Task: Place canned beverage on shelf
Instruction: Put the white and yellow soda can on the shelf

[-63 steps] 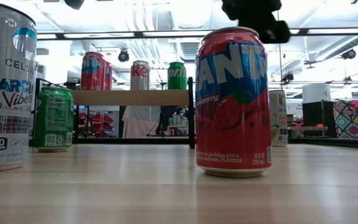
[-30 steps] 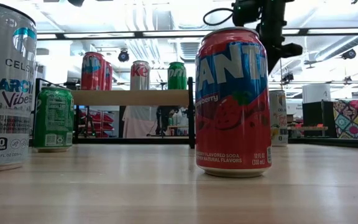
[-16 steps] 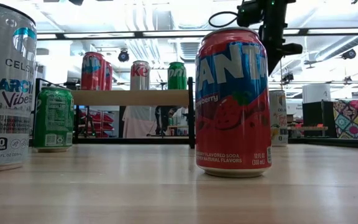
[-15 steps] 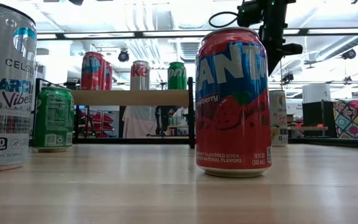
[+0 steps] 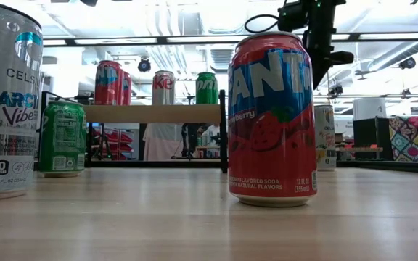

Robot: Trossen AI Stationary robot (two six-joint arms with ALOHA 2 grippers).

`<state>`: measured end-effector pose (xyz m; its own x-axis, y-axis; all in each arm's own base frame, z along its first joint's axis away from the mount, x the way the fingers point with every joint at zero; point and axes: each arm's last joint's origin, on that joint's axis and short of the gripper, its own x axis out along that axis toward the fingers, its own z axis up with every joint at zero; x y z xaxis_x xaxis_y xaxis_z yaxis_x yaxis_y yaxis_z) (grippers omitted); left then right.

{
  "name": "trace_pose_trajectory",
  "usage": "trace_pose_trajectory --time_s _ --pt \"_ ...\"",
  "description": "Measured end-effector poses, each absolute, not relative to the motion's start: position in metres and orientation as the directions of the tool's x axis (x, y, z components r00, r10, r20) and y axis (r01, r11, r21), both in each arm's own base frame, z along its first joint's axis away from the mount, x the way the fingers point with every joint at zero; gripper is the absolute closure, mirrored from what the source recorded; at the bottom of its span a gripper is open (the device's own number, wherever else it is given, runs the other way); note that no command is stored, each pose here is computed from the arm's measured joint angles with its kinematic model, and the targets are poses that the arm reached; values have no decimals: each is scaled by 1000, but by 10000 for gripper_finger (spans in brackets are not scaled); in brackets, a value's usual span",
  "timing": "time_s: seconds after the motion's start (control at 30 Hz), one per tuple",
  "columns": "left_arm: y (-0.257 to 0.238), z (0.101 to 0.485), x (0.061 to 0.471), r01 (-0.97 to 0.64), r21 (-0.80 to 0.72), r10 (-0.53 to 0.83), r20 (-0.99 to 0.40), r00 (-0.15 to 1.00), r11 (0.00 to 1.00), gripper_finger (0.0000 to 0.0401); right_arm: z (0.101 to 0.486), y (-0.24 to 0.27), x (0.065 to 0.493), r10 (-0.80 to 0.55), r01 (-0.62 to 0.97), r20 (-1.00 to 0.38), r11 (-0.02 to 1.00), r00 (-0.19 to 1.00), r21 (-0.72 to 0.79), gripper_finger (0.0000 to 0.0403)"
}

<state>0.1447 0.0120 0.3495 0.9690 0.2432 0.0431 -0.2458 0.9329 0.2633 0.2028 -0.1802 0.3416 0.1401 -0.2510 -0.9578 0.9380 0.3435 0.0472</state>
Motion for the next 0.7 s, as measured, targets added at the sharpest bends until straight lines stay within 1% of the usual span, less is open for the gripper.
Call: trace_pose_trajectory --time_s 0.27,0.37,0.5,0.7 --pt "12 350 145 -246 263 243 43 969 933 401 342 -180 203 -250 935 -958 353 139 44 390" --pt "12 349 145 -245 263 243 43 969 933 401 341 -180 203 -249 934 -958 355 139 43 380" --pt "12 349 145 -246 263 243 43 969 933 401 341 -180 203 -248 934 -959 355 139 43 337" --pt "12 349 145 -246 267 243 43 969 932 401 341 -179 204 -235 941 -960 332 151 67 239"
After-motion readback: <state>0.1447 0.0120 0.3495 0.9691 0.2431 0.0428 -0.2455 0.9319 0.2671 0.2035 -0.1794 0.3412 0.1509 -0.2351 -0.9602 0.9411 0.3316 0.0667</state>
